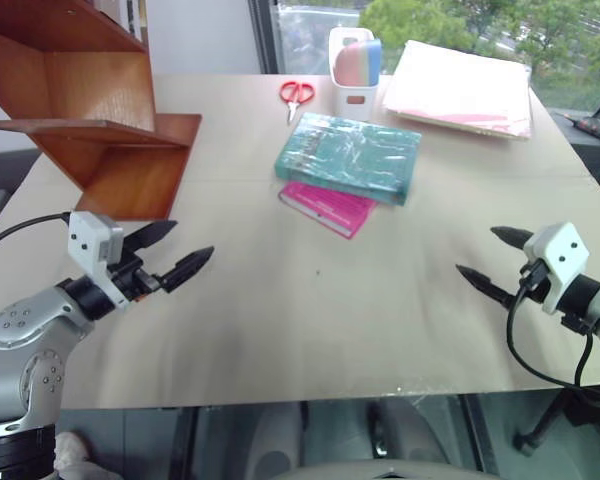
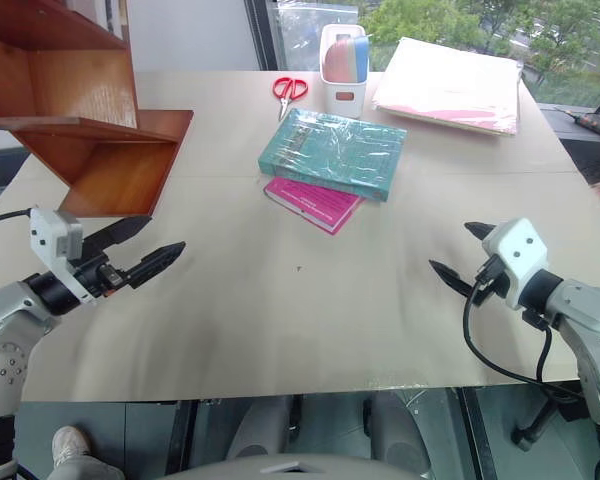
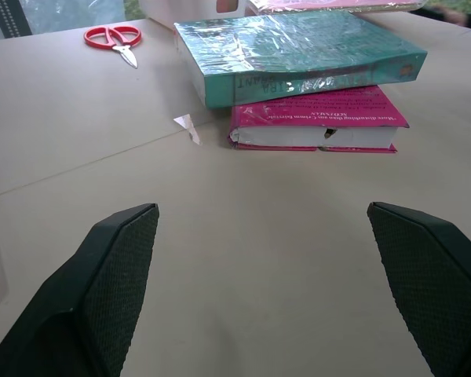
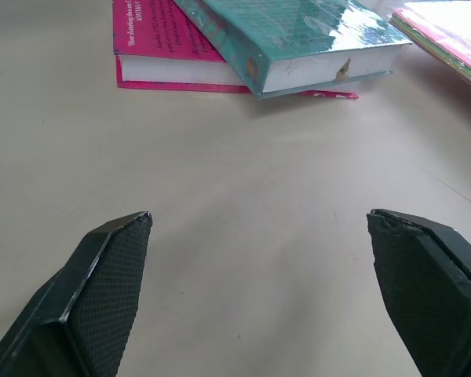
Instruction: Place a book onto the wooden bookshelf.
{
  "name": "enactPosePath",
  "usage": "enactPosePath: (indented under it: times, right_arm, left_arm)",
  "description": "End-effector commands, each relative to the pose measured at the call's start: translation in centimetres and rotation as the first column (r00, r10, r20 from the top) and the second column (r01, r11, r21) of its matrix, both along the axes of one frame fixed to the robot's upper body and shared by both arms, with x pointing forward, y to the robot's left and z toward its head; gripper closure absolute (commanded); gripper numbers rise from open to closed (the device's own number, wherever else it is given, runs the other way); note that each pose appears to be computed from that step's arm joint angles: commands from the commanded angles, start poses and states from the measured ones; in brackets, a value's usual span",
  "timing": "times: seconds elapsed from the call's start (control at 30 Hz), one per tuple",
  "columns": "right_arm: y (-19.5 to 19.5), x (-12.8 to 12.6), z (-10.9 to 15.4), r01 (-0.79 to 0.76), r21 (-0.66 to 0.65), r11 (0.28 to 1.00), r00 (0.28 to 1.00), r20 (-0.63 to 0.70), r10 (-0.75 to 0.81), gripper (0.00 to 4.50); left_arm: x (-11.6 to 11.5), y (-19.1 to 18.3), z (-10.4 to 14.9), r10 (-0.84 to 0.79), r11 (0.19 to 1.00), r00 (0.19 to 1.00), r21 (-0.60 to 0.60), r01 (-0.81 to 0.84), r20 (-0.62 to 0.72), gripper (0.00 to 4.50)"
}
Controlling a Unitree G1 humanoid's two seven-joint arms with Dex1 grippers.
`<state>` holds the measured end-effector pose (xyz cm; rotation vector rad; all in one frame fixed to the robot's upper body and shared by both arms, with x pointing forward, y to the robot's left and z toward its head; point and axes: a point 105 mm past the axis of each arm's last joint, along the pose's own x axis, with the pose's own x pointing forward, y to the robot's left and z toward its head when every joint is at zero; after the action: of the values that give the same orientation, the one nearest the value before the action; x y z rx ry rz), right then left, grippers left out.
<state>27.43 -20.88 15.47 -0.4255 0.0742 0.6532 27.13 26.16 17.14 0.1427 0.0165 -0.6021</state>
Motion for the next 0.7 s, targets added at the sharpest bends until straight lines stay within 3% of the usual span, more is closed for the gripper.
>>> enactPosePath:
  times: [0.03, 0.07, 0.37, 0.53, 0.7]
  right_arm:
    - [-0.1, 0.6, 1.1, 0.020, 0.034, 0.999, 1.000, 0.020, -0.020, 0.39]
    - [0.2, 1.2, 1.0, 0.032, 0.051, 0.998, 0.999, 0.010, -0.033, 0.51]
    - [1.9, 4.7, 0.9, 0.080, 0.044, 0.996, 0.997, 0.014, -0.081, 4.48]
    - [2.6, 8.5, 0.7, 0.187, 0.017, 0.982, 0.982, -0.023, -0.186, 4.48]
    - [4.3, 11.6, 0.5, 0.186, 0.018, 0.982, 0.982, -0.025, -0.186, 4.48]
  left_arm:
    - [-0.4, -0.6, 1.2, -0.022, 1.000, 0.999, 0.018, 0.022, 0.049, 0.00]
    - [-0.5, -1.0, 1.2, -0.032, 0.999, 0.998, 0.018, 0.031, 0.052, 0.00]
    - [-0.9, -2.6, 1.6, -0.086, 0.996, 0.994, 0.028, 0.084, 0.061, 0.00]
    - [-1.4, -5.0, 1.9, -0.176, 0.984, 0.982, 0.042, 0.174, 0.064, 0.00]
    - [-1.4, -7.0, 1.9, -0.233, 0.972, 0.970, 0.041, 0.230, 0.071, 0.00]
